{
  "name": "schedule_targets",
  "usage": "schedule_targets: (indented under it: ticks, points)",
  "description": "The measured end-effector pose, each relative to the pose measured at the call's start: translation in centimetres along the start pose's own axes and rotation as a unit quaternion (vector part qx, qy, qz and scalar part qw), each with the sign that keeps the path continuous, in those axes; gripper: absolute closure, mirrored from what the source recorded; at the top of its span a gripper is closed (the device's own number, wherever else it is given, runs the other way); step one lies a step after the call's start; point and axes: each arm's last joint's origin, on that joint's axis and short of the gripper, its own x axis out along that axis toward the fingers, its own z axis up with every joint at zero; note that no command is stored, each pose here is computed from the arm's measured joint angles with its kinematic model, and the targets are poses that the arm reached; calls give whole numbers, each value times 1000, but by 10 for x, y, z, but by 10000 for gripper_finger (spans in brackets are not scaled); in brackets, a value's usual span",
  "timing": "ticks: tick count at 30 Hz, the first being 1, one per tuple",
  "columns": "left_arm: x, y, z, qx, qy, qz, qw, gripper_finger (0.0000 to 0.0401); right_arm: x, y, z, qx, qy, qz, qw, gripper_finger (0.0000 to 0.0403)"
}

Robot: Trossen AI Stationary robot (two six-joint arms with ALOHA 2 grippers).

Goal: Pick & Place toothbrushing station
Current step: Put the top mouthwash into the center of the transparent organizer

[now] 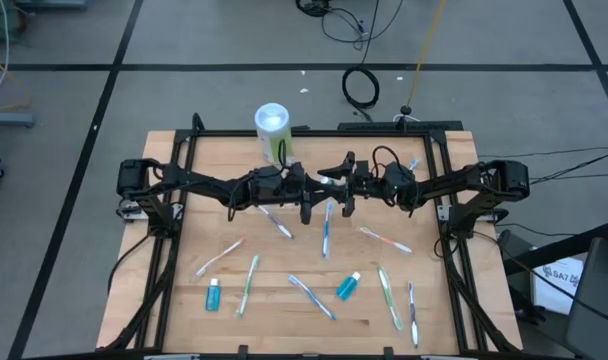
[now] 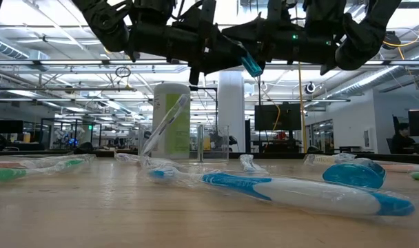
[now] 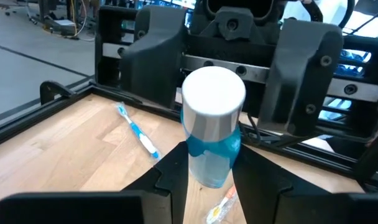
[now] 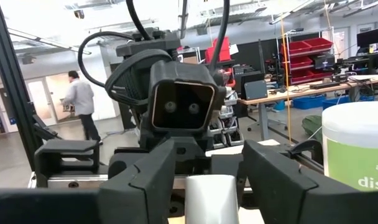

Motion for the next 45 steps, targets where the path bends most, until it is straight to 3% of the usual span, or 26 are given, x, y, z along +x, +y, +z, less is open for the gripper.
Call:
schedule_targets:
  ticks: [21, 31, 36, 45]
  points:
    - [0, 0, 0, -1, -1, 2, 1000, 286, -2, 1, 5, -14, 2, 1, 1000, 221]
    - [0, 1, 0, -1, -1, 3, 1000, 286, -26, 5, 31, -3, 109, -28, 994, 218]
    - [0, 1, 0, -2, 0, 3, 1000, 286, -39, 10, 45, -9, 126, -29, 992, 219]
    - [-10, 7, 5, 0, 54, 28, 998, 286, -46, 13, 47, -5, 152, -31, 988, 220]
